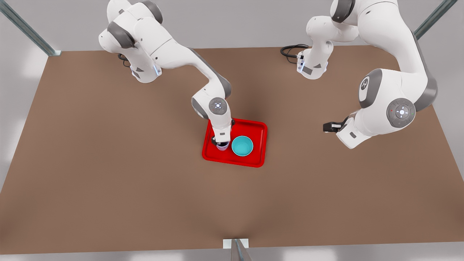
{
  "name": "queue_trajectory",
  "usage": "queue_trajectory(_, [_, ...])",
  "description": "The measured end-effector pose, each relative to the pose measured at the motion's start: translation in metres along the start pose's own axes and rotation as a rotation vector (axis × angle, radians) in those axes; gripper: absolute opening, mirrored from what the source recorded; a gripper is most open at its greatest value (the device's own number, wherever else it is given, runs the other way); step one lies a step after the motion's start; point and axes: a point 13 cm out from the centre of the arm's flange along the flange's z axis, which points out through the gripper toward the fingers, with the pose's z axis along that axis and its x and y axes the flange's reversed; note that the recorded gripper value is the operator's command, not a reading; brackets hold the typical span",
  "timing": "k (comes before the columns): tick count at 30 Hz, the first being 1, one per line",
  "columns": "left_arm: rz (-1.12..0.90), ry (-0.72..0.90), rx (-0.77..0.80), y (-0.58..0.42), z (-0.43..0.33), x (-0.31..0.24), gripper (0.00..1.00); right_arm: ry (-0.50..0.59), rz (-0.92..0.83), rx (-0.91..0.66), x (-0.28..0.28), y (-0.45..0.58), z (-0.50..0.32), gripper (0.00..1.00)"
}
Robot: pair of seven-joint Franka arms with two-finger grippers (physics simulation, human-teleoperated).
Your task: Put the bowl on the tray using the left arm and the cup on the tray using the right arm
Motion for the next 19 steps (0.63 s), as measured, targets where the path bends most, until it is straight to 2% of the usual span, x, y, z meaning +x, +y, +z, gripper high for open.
queue_trajectory(2, [-0.001, 0.000, 0.000, 0.000, 0.000, 0.000, 1.00, -0.003, 0.028, -0.011, 0.000, -0.017, -0.024, 1.00])
queue_trajectory(5, [0.000, 0.000, 0.000, 0.000, 0.000, 0.000, 1.00, 0.011, 0.171, -0.024, 0.018, -0.112, -0.106, 1.00])
queue_trajectory(6, [0.000, 0.000, 0.000, 0.000, 0.000, 0.000, 1.00, 0.043, 0.255, -0.016, 0.044, -0.166, -0.129, 1.00])
queue_trajectory(8, [0.000, 0.000, -0.001, 0.000, 0.000, 0.000, 1.00, 0.146, 0.509, 0.012, 0.150, -0.315, -0.154, 1.00])
queue_trajectory(9, [0.000, 0.000, -0.001, 0.000, 0.000, 0.000, 1.00, 0.186, 0.587, 0.035, 0.195, -0.361, -0.168, 1.00])
queue_trajectory(10, [0.000, 0.000, -0.001, 0.000, 0.000, 0.000, 1.00, 0.191, 0.621, 0.064, 0.217, -0.383, -0.197, 1.00])
queue_trajectory(16, [0.000, -0.001, -0.002, 0.000, -0.001, 0.001, 1.00, 0.163, 0.643, 0.103, 0.290, -0.367, -0.333, 1.00])
queue_trajectory(19, [-0.002, 0.002, -0.005, 0.002, -0.002, 0.002, 1.00, 0.189, 0.666, 0.090, 0.325, -0.361, -0.350, 1.00])
